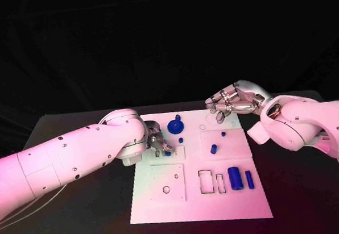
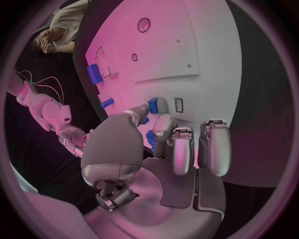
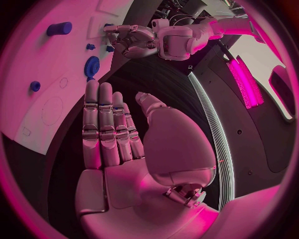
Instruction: Assemble the parts on the task board
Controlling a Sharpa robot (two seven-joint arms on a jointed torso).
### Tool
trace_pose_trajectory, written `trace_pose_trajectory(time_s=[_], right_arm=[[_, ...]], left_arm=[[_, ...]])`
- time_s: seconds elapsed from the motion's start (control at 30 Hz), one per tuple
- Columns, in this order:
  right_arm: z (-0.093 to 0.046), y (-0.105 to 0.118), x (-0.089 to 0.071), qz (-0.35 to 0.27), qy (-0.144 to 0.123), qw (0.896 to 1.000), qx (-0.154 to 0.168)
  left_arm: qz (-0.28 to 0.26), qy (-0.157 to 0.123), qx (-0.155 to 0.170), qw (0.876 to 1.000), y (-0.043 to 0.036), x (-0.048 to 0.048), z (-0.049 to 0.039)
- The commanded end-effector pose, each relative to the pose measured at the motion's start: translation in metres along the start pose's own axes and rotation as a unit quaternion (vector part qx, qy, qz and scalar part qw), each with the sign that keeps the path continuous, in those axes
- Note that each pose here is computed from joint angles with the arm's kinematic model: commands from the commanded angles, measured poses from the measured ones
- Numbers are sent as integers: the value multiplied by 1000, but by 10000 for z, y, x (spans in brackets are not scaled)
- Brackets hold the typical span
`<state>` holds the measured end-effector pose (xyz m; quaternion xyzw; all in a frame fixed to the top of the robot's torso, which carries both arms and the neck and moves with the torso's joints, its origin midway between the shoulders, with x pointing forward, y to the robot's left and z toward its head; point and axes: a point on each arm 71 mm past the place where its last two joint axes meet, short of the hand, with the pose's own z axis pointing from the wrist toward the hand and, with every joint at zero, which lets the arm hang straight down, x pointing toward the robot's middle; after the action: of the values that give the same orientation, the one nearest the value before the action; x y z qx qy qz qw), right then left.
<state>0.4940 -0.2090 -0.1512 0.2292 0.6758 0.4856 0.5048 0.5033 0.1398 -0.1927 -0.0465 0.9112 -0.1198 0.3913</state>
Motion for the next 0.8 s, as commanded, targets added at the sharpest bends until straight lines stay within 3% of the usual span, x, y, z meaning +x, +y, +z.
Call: trace_pose_trajectory(time_s=[0.03, 0.8], right_arm=[[-3, 6, 12, 0, 7, 1000, -4], [0, -6, -9, 2, 3, 1000, -3]], left_arm=[[5, 6, -6, 1000, -1, 12, 1], [-10, -10, 1, 1000, 26, -24, -20]])
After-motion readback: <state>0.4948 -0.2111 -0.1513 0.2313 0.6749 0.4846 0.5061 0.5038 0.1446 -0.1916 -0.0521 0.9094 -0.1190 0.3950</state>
